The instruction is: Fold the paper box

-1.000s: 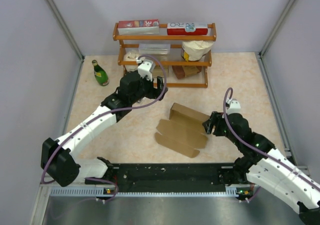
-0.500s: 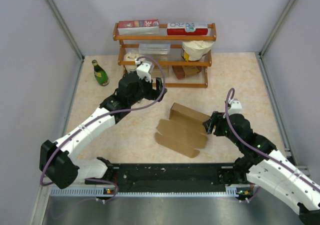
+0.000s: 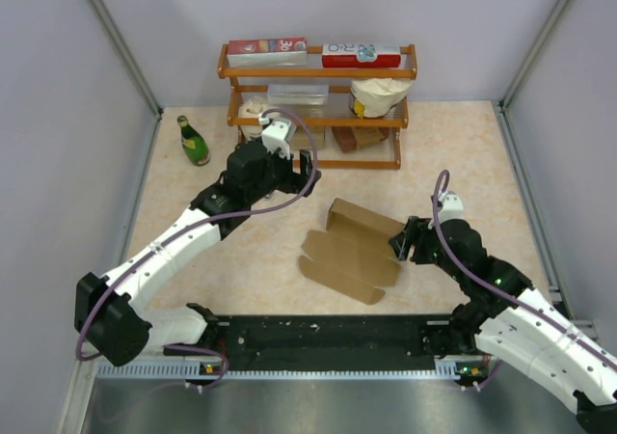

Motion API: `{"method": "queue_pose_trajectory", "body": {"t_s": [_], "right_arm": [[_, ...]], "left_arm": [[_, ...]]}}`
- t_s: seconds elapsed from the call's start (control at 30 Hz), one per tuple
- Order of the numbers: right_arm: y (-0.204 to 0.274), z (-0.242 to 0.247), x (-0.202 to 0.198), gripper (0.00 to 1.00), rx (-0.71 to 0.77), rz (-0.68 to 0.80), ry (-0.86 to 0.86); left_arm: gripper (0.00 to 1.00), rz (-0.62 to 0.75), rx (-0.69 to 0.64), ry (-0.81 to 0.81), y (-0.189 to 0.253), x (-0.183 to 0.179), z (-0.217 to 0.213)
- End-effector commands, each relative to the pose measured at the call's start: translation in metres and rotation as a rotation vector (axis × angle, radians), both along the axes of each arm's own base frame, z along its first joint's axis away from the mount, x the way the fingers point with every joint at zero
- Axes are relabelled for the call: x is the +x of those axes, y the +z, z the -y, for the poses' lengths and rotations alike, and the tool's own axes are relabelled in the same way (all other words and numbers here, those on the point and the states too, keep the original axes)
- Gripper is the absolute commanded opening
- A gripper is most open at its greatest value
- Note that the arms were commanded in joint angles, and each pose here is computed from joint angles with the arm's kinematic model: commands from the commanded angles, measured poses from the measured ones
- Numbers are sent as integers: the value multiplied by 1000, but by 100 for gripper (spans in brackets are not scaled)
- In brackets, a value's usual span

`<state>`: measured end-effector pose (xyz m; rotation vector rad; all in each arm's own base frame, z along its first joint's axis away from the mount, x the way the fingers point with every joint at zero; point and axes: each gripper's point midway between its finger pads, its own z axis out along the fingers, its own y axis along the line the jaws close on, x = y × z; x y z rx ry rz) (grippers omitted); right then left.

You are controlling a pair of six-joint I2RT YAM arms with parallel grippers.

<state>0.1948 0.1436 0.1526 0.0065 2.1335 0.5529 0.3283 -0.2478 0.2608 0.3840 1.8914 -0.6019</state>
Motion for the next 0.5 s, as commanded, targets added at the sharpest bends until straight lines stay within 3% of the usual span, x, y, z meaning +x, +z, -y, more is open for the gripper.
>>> {"method": "queue_pose_trajectory", "body": {"t_s": [0.0, 0.47], "right_arm": [[18, -4, 3, 63, 40, 24, 2], [20, -6, 2, 63, 40, 12, 12]], "left_arm": [[86, 86, -40, 6, 37, -1, -4], [86, 136, -29, 3, 57, 6, -4]]}}
